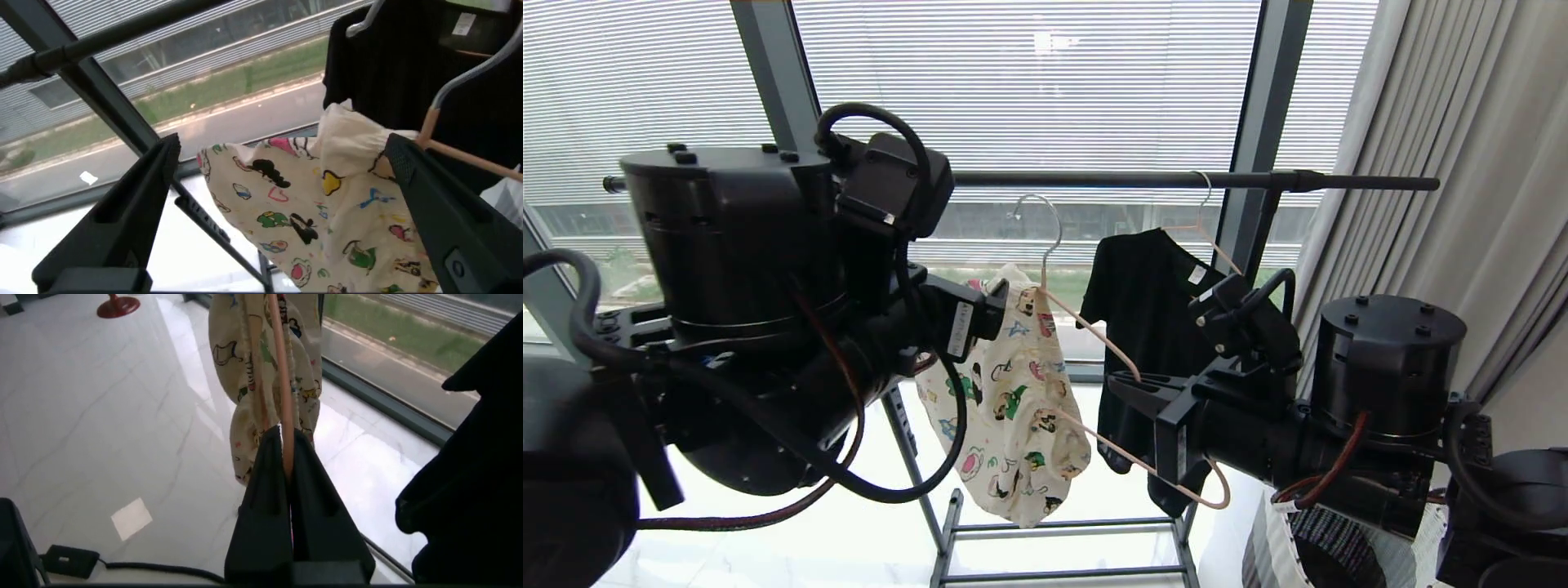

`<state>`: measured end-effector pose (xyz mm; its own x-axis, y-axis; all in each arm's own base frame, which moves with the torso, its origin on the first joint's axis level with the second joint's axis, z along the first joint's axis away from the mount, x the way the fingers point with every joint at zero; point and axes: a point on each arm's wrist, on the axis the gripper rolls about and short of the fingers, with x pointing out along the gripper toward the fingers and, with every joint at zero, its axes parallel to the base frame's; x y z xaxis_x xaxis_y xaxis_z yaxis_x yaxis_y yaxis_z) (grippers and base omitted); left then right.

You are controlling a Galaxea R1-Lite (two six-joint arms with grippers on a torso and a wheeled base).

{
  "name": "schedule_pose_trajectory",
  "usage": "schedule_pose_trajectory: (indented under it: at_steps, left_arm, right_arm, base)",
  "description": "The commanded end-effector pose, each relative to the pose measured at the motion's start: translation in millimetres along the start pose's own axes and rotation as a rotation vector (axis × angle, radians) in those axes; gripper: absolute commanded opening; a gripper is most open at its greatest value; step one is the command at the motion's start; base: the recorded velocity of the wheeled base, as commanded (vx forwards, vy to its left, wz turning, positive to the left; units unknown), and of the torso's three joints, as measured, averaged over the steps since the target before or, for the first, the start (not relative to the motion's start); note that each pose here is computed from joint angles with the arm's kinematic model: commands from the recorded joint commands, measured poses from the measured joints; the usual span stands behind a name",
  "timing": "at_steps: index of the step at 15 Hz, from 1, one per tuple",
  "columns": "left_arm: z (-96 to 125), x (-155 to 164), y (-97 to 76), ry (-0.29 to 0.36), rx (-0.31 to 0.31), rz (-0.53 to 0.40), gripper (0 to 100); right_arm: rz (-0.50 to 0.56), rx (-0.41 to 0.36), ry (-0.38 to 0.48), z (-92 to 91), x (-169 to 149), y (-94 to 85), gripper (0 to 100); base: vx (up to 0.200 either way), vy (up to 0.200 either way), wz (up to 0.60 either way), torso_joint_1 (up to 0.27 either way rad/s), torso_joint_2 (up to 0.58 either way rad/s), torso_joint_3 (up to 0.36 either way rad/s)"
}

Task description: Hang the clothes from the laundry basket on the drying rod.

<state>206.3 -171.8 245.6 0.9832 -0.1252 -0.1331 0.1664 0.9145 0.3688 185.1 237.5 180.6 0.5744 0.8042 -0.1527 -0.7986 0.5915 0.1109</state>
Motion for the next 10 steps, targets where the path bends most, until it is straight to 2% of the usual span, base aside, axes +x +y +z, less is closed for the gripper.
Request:
schedule_pose_trajectory:
  at_steps: [1,5,6,8,10]
  left_arm:
    - [-11,-14,17.5,-0.006,0.006,-0.02,100]
    - [-35,-44,22.5,-0.066,0.03,-0.313,100]
    - [-39,-49,23.1,-0.083,0.066,-0.36,100]
    - [-43,-52,22.1,-0.086,0.082,-0.388,100]
    - [-51,-58,12.2,-0.08,0.103,-0.47,100]
  right_arm:
    - [0.004,-0.009,-0.027,7.0,-9,1.1,0]
    - [0.066,-0.09,-0.031,2.7,-54,4.5,0]
    - [0.088,-0.105,-0.024,-1.7,-67,5.0,0]
    - [0.153,-0.124,-0.005,-11.4,-91,6.8,0]
    - [0.188,-0.135,0.004,-11.2,-111,8.7,0]
  base:
    - [0.0,0.0,0.0,0.0,0.0,0.0]
    - [0.0,0.0,0.0,0.0,0.0,0.0]
    - [0.0,0.0,0.0,0.0,0.0,0.0]
    - [0.0,0.0,0.0,0.0,0.0,0.0]
    - [0.0,0.0,0.0,0.0,0.0,0.0]
